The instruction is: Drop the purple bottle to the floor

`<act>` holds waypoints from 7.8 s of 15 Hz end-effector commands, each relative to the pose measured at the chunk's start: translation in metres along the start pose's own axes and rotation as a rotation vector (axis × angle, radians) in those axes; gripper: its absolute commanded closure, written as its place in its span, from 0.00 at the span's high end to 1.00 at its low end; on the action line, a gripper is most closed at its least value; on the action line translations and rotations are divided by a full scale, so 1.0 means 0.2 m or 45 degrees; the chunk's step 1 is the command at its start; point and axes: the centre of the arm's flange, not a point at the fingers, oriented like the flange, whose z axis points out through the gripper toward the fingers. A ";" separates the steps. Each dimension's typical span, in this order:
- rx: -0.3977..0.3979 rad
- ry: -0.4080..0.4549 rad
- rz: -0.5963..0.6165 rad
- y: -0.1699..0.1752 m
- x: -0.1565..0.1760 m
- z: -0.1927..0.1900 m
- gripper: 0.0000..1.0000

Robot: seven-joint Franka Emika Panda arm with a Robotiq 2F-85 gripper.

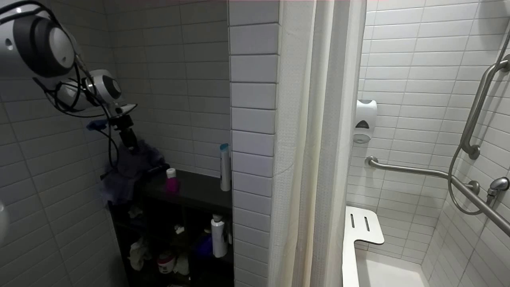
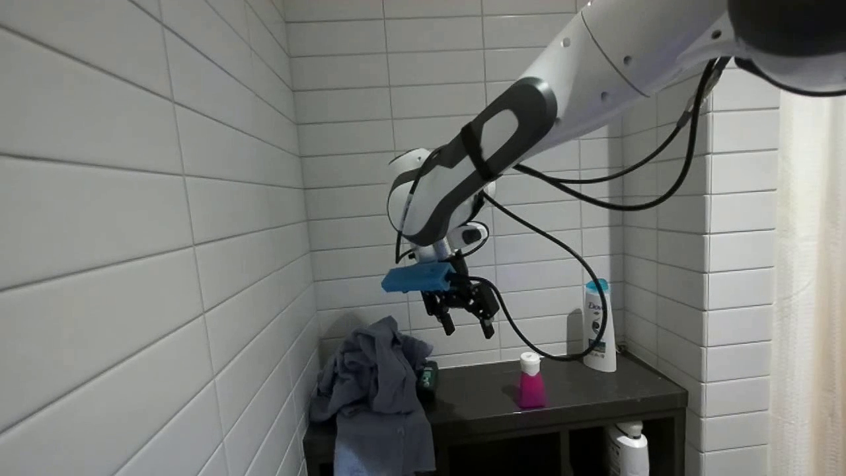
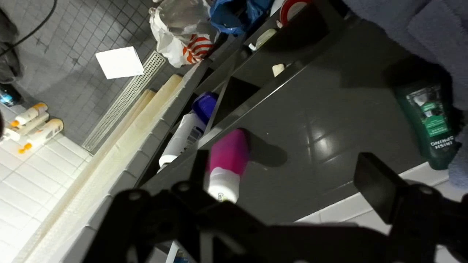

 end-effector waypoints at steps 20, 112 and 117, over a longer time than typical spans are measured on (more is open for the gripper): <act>-0.283 -0.138 0.706 -0.19 0.16 0.40 1.00; -0.454 0.342 0.608 -0.40 0.23 0.54 0.22; -0.352 0.122 0.528 -0.41 0.19 0.44 0.22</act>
